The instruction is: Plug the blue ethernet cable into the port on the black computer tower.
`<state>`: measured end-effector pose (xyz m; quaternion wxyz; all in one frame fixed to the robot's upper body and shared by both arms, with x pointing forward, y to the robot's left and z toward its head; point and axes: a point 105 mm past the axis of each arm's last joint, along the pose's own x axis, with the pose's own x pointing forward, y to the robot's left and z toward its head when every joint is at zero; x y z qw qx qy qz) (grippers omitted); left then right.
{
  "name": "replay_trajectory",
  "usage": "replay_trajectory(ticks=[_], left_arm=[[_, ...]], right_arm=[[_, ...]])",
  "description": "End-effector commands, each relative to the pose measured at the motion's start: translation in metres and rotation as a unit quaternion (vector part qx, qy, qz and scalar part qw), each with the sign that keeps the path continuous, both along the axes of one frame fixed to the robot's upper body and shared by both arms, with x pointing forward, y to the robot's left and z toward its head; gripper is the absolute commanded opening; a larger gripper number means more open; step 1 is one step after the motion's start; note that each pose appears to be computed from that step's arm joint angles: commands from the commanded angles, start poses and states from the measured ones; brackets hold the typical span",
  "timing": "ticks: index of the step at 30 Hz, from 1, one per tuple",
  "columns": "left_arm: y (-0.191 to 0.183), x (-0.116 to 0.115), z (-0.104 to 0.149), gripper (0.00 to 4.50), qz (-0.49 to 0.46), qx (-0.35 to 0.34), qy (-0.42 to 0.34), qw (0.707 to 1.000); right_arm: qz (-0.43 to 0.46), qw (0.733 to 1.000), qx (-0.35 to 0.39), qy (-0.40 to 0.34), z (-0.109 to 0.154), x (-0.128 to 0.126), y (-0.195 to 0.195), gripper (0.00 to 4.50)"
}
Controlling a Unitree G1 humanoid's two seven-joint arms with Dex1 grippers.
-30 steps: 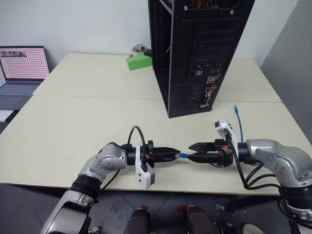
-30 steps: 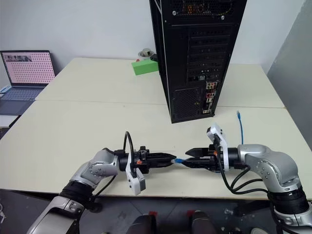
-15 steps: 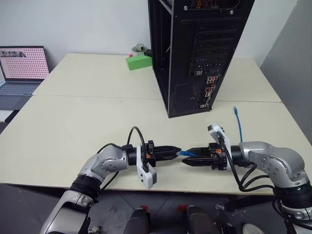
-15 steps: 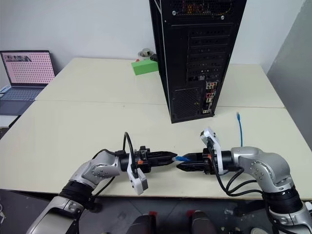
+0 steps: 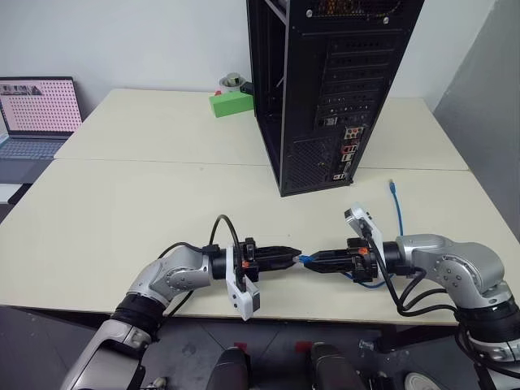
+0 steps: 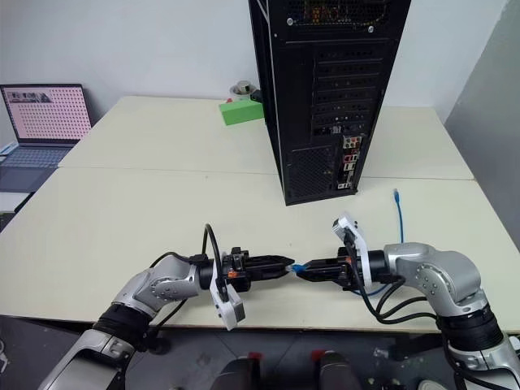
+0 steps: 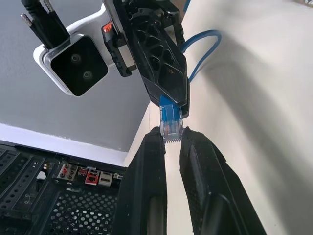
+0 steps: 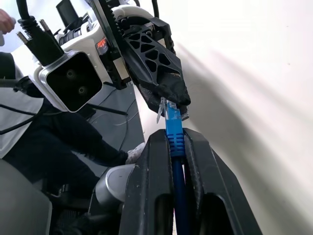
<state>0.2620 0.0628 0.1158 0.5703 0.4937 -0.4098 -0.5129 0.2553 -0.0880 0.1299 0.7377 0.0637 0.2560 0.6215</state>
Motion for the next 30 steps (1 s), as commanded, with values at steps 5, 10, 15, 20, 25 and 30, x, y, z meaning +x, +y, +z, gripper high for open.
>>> replay_trajectory(ticks=[5, 10, 15, 20, 25, 30], left_arm=[[0.007, 0.01, -0.002, 1.98, 0.036, -0.008, 0.077, 0.996], [0.017, 0.032, 0.001, 2.91, 0.124, -0.068, 0.218, 0.966], [0.007, 0.042, 0.013, 3.5, 0.173, -0.149, 0.363, 0.904], [-0.017, 0.051, 0.034, 3.5, 0.207, -0.207, 0.433, 0.852], [-0.035, 0.059, 0.051, 3.5, 0.233, -0.229, 0.455, 0.828], [-0.041, 0.071, 0.059, 3.5, 0.263, -0.246, 0.47, 0.806]], right_arm=[[0.007, 0.999, 0.004, -0.033, 0.014, 0.004, -0.003, 0.03], [-0.087, 0.991, 0.0, -0.1, 0.024, 0.027, -0.022, 0.03], [-0.224, 0.959, -0.01, -0.171, 0.041, 0.054, -0.044, 0.03], [-0.386, 0.898, -0.033, -0.21, 0.054, 0.086, -0.061, 0.03], [-0.466, 0.852, -0.03, -0.237, 0.075, 0.104, -0.065, 0.03], [-0.505, 0.826, -0.031, -0.249, 0.089, 0.12, -0.064, 0.03]])
